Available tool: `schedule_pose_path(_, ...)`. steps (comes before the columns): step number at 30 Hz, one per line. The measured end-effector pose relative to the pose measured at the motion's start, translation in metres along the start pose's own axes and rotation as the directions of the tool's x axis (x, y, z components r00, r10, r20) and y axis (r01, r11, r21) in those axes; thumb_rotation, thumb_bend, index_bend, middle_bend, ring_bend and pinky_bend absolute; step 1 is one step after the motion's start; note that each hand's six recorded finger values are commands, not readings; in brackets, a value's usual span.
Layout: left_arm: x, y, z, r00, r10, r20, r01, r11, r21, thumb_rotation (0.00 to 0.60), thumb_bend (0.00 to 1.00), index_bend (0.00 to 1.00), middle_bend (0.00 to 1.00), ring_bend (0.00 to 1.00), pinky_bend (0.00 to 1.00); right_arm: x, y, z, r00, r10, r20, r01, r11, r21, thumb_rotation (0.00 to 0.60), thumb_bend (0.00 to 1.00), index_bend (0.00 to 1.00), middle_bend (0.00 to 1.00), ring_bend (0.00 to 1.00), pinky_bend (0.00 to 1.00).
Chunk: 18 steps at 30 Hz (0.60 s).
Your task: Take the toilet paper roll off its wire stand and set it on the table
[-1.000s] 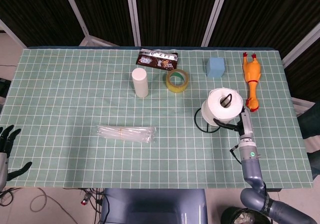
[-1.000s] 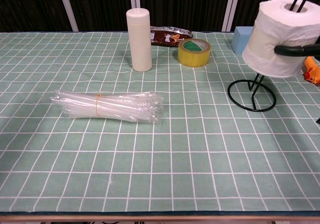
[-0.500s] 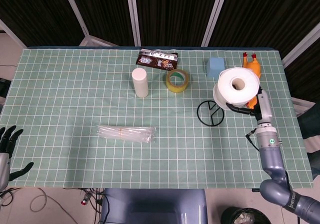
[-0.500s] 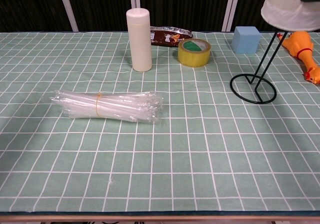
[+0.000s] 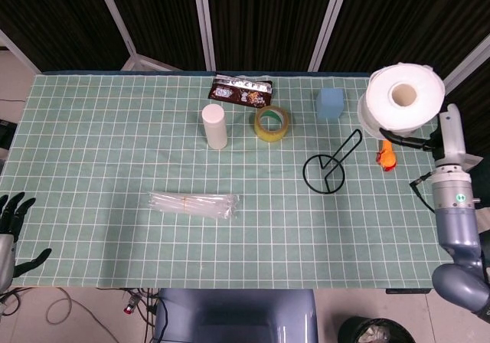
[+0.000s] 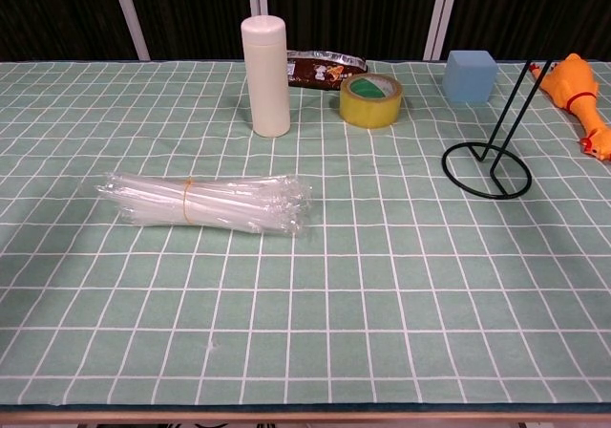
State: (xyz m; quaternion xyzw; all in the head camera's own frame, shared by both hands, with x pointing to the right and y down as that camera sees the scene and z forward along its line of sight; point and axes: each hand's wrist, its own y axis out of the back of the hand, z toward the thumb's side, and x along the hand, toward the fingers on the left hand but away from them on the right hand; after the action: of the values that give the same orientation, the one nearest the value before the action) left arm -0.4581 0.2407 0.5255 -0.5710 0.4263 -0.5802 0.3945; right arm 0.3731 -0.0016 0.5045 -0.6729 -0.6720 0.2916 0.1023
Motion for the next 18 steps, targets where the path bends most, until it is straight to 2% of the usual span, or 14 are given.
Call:
schedule_pose_path(7,0.0,-0.002,0.003,1.0,-0.002,0.004,0.002,1.0,0.003,0.6,0.04,0.14,0.05,0.0,0.0,0.006,0.043,-0.01,0.998,-0.018,0.062,0.017,1.0,0.021,0.6,0.0,0.35,0.29,0.05,0.0)
schedule_pose_path(13,0.0,-0.002,0.003,1.0,-0.002,0.005,0.002,1.0,0.003,0.6,0.04,0.14,0.05,0.0,0.0,0.032,0.054,-0.04,0.992,0.016,0.126,-0.018,1.0,0.008,0.6,0.0,0.35,0.29,0.04,0.0)
schedule_pose_path(18,0.001,-0.001,0.002,1.0,0.0,0.003,0.0,1.0,0.0,0.6,0.04,0.14,0.05,0.0,0.0,0.059,0.049,-0.069,0.983,0.064,0.173,-0.062,0.998,-0.019,0.6,0.0,0.35,0.29,0.04,0.0)
